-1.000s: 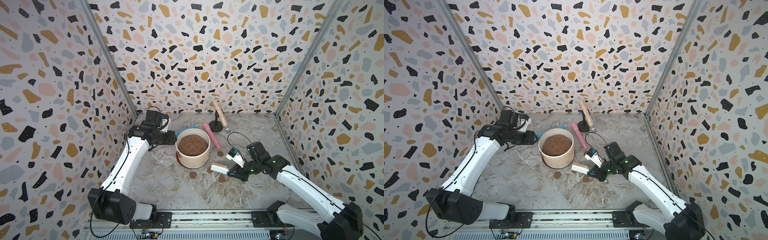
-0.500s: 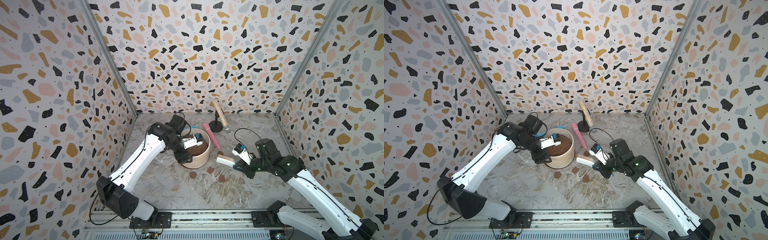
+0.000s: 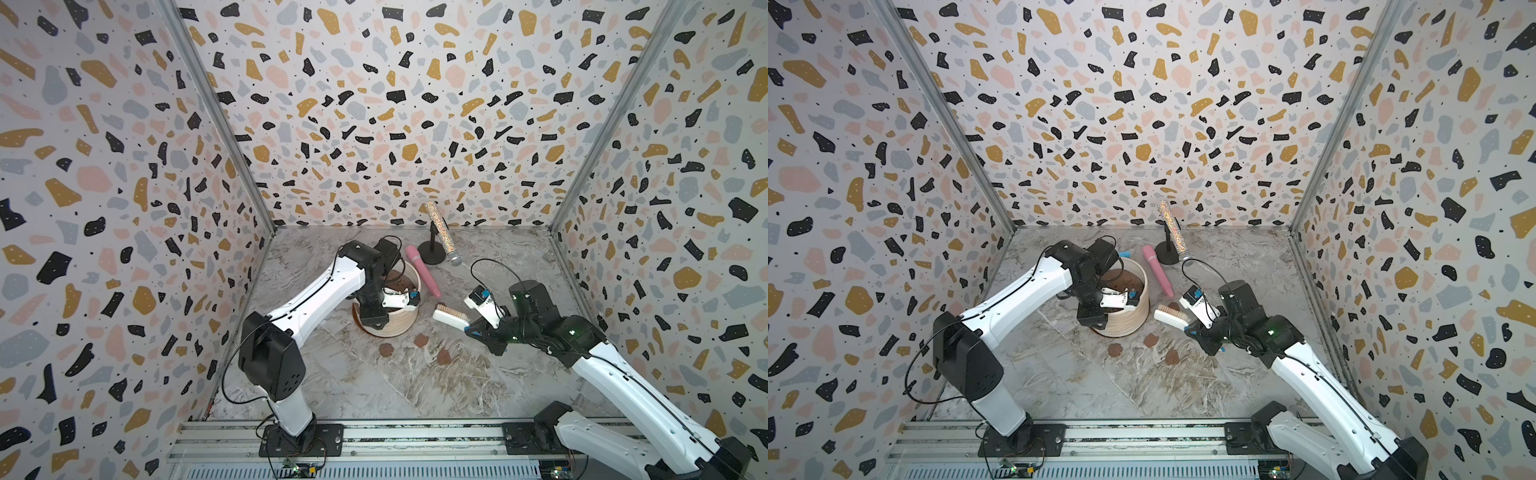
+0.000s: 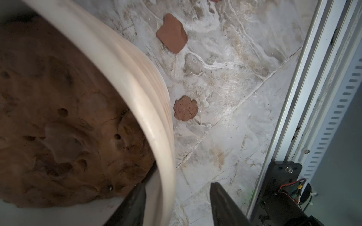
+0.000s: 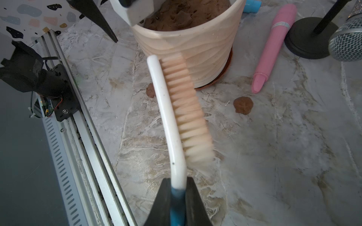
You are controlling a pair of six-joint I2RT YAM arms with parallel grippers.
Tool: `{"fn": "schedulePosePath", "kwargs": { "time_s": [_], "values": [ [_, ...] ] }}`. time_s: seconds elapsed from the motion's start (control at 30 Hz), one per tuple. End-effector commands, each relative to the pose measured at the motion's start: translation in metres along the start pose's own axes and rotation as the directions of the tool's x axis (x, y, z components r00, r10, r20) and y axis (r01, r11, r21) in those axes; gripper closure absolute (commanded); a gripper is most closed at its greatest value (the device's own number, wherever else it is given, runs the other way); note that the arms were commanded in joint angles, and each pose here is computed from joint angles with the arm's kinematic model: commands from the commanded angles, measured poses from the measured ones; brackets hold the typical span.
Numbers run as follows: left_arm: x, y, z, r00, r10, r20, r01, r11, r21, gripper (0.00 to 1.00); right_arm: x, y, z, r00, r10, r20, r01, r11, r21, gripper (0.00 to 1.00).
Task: Scrub the dried mud off the ceramic pot
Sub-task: Rotate the pot on the tray.
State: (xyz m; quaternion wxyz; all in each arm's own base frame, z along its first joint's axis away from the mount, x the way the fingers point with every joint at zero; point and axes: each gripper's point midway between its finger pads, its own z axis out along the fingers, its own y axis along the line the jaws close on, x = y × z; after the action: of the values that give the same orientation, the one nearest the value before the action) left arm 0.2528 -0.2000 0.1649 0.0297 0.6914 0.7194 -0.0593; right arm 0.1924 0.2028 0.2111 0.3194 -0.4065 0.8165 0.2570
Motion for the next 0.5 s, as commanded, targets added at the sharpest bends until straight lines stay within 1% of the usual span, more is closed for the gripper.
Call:
{"fn": "schedulePosePath", "kwargs": {
  "time_s": [0.0, 0.03, 0.07, 0.17, 0.23, 0.33, 0.47],
  "values": [
    [-0.005, -0.010, -0.006, 1.000, 0.027, -0.003, -0.027, 0.999, 0.034, 0.66, -0.011, 0.001, -0.006, 0.999, -0.018, 0.051, 0.018, 1.000, 0.007, 1.00],
    [-0.007, -0.011, -0.004, 1.000, 0.025, -0.004, -0.025, 0.999, 0.040, 0.68, -0.011, 0.000, -0.006, 0.999, -0.021, 0.049, 0.020, 1.000, 0.009, 1.00],
    [-0.009, -0.012, -0.003, 1.000, 0.024, -0.004, -0.024, 0.999, 0.043, 0.72, -0.010, 0.000, -0.005, 0.999, -0.023, 0.046, 0.022, 1.000, 0.011, 1.00],
    [-0.015, -0.012, 0.001, 1.000, 0.015, -0.012, -0.014, 0.999, 0.032, 0.91, -0.010, -0.002, -0.006, 0.998, -0.030, 0.047, 0.029, 0.999, 0.022, 1.00],
    [-0.020, -0.012, 0.002, 1.000, 0.000, -0.012, 0.001, 1.000, 0.019, 1.00, -0.011, -0.004, -0.007, 0.998, -0.035, 0.052, 0.033, 0.999, 0.037, 1.00],
    [-0.030, -0.011, 0.001, 1.000, -0.030, 0.003, 0.030, 1.000, -0.004, 1.00, -0.011, -0.009, -0.010, 0.997, -0.047, 0.060, 0.042, 0.996, 0.072, 1.00],
    [-0.046, -0.004, -0.003, 0.992, -0.117, 0.053, 0.119, 0.992, -0.041, 1.00, -0.007, -0.018, -0.008, 0.994, -0.097, 0.059, 0.089, 0.988, 0.128, 1.00]
  ]
}}
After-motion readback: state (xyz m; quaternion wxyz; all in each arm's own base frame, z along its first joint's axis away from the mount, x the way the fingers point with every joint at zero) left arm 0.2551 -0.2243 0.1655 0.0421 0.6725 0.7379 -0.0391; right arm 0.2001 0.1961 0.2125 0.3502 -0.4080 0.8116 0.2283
